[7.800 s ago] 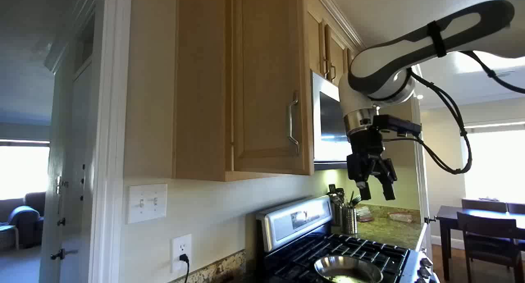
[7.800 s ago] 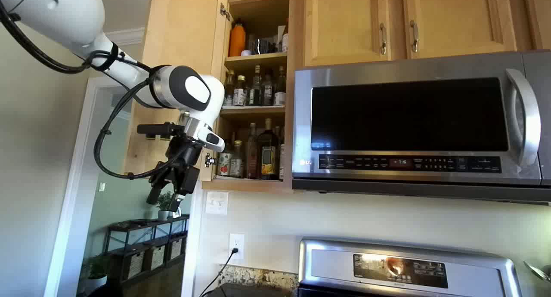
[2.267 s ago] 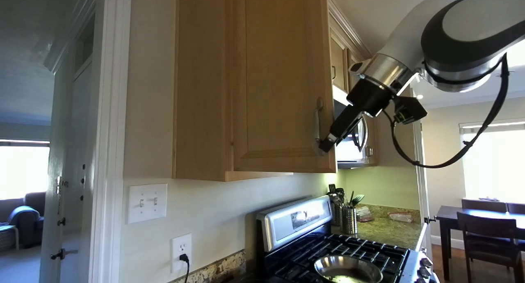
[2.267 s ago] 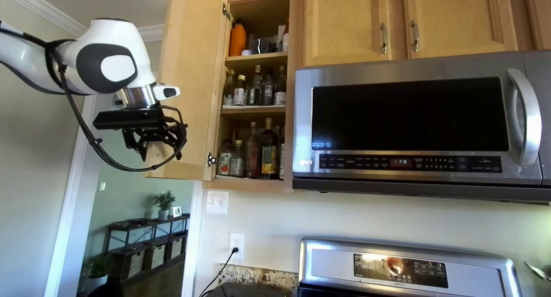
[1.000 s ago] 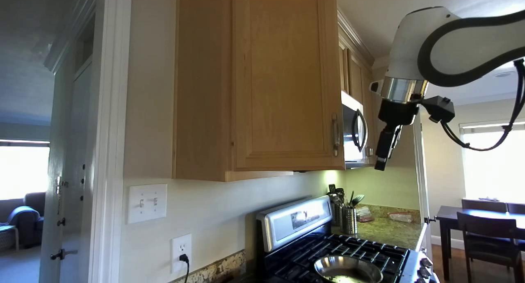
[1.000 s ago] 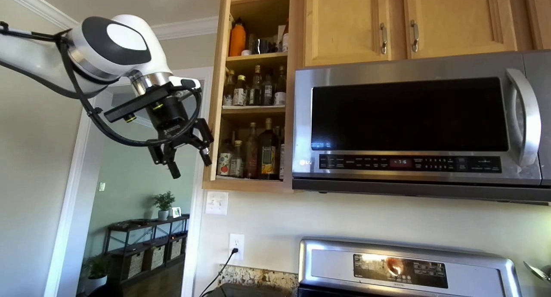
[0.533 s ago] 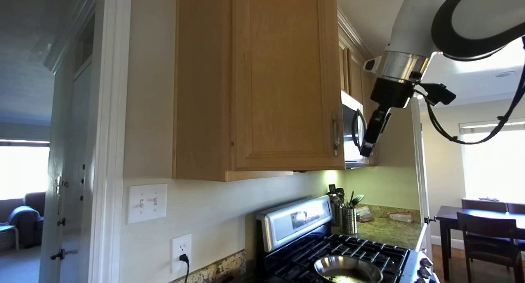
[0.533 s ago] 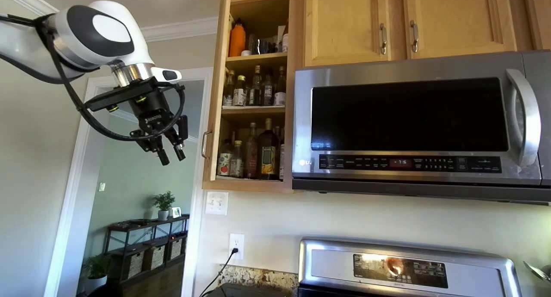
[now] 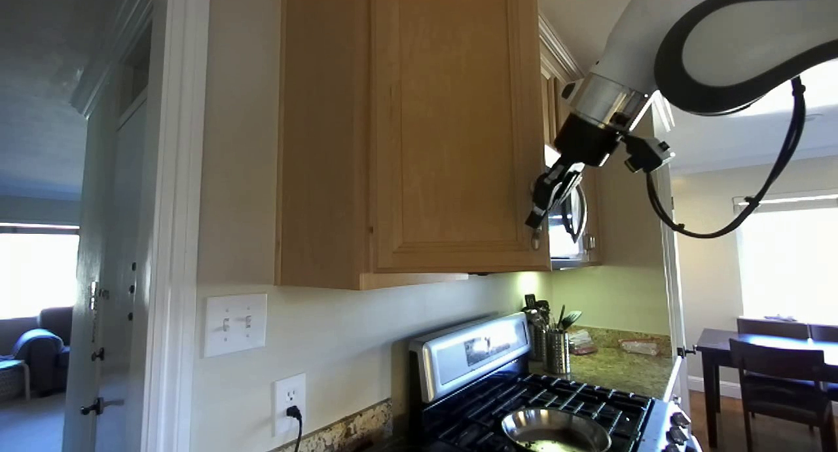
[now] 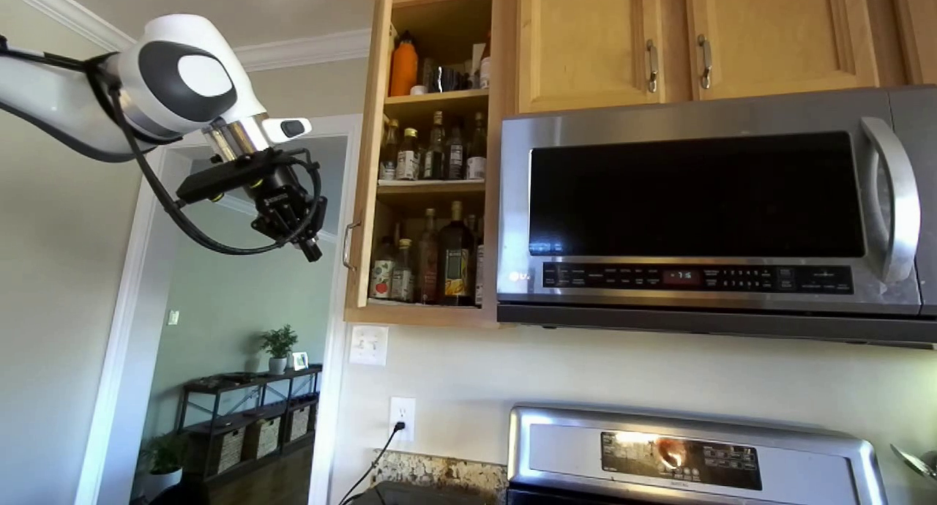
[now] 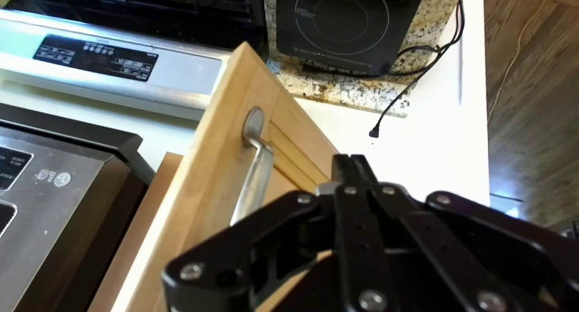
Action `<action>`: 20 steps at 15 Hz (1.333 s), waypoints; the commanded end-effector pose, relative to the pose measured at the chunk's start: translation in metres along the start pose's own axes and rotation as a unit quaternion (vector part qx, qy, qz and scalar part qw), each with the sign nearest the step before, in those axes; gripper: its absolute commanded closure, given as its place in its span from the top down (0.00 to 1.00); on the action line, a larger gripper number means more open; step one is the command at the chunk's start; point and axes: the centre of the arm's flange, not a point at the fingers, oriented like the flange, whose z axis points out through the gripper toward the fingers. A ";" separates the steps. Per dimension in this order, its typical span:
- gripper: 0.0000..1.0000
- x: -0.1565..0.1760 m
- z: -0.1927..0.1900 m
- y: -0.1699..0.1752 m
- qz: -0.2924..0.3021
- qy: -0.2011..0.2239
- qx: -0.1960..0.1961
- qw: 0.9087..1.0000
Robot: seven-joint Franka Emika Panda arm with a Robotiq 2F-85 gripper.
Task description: Close the leftmost cabinet door
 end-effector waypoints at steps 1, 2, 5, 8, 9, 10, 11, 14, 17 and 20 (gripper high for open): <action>0.03 0.025 0.022 0.007 0.033 0.036 -0.028 0.998; 0.02 0.030 0.028 0.009 0.039 0.041 -0.033 0.998; 0.03 0.040 0.048 0.018 0.049 0.063 -0.067 0.995; 0.02 0.049 0.065 0.026 0.052 0.081 -0.103 0.990; 0.03 0.054 0.071 0.031 0.053 0.086 -0.117 0.988; 0.02 0.057 0.076 0.034 0.054 0.088 -0.127 0.987; 0.02 0.064 0.084 0.039 0.055 0.092 -0.138 0.985; 0.02 0.080 0.105 0.050 0.057 0.092 -0.163 0.981; 0.02 0.090 0.130 0.051 0.054 0.073 -0.158 0.983; 0.02 0.094 0.156 0.042 0.057 0.054 -0.133 0.988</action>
